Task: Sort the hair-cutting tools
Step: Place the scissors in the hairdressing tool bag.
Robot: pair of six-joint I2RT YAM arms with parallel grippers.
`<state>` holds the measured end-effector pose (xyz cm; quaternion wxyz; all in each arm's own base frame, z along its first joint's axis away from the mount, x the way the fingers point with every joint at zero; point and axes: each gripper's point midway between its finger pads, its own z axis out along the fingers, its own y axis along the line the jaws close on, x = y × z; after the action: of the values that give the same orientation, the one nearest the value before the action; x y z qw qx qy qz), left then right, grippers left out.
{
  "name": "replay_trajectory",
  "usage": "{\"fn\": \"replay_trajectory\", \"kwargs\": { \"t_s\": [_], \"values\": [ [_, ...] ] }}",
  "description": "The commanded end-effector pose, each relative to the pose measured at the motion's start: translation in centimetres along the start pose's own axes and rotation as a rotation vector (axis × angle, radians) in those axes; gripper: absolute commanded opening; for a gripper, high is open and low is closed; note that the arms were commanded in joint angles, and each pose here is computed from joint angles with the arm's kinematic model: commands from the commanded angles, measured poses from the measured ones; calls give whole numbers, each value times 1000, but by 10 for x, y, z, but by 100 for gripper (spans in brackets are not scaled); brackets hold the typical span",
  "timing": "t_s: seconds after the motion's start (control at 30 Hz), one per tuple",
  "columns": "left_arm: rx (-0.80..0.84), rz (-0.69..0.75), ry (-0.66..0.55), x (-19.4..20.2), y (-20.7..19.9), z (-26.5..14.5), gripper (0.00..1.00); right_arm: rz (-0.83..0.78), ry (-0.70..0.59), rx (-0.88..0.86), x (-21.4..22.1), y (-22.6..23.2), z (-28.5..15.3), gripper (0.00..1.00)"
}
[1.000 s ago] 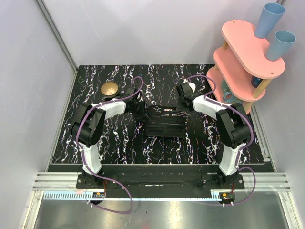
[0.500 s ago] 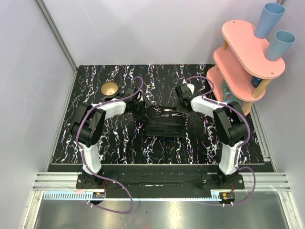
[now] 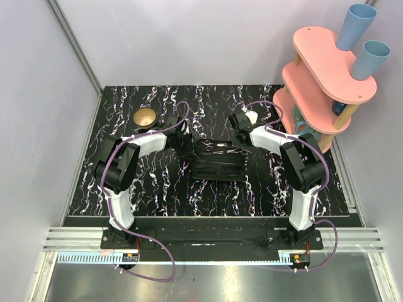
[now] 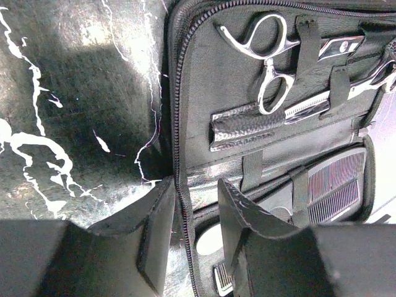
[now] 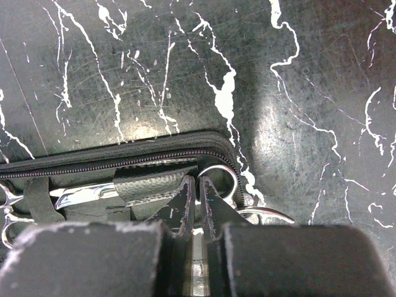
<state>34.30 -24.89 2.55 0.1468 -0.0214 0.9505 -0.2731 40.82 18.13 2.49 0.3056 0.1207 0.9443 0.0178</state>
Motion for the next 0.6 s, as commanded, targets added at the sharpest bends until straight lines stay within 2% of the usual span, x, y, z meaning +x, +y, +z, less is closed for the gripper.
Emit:
{"fn": "replay_trajectory", "kwargs": {
  "t_s": [0.0, 0.27, 0.57],
  "values": [
    [19, 3, 33, 8, -3, 6, 38, 47, -13, 20, 0, 10, -1, 0],
    [47, 22, 55, 16, -11, 4, 36, 144, -40, 37, -1, 12, -6, 0],
    [83, 62, 78, 25, -23, 5, 36, 157, -42, 14, 4, 27, -12, 0]
  ]
}}
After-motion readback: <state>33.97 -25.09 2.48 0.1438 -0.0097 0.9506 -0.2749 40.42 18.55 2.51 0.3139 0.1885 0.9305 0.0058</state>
